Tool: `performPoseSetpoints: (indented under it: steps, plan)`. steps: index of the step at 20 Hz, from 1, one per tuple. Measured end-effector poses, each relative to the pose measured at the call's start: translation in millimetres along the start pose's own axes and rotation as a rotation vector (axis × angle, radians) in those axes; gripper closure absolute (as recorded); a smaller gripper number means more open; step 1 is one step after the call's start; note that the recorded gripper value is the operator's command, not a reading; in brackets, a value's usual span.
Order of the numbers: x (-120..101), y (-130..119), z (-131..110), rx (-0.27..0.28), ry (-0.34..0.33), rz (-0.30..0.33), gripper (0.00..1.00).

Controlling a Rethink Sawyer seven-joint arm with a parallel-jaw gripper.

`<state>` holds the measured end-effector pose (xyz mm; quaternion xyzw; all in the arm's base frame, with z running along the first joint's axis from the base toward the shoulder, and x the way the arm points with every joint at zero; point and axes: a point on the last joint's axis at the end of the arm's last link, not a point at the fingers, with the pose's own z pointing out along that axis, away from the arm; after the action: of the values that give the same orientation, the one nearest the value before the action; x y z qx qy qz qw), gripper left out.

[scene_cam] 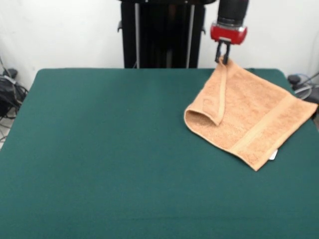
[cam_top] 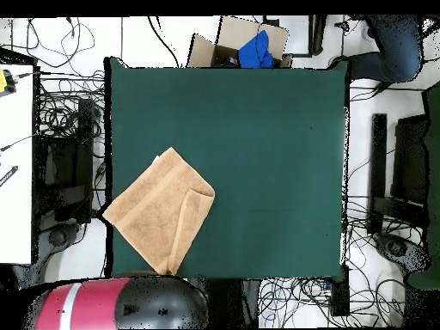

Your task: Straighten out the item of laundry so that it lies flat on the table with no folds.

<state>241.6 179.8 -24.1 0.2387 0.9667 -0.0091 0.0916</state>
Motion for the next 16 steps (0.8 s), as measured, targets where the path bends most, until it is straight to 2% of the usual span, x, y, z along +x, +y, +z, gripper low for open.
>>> performPoseSetpoints:
  steps: [5, 6, 11, 16]
  plan:
    - [11, -8, 6, 0.001, -0.006, 0.012, 1.0]
    - [14, -10, 7, 0.002, -0.007, 0.016, 0.0]
    - [25, -17, 8, 0.015, 0.014, 0.032, 0.0]
    - [16, -14, 8, -0.025, -0.023, 0.057, 0.0]
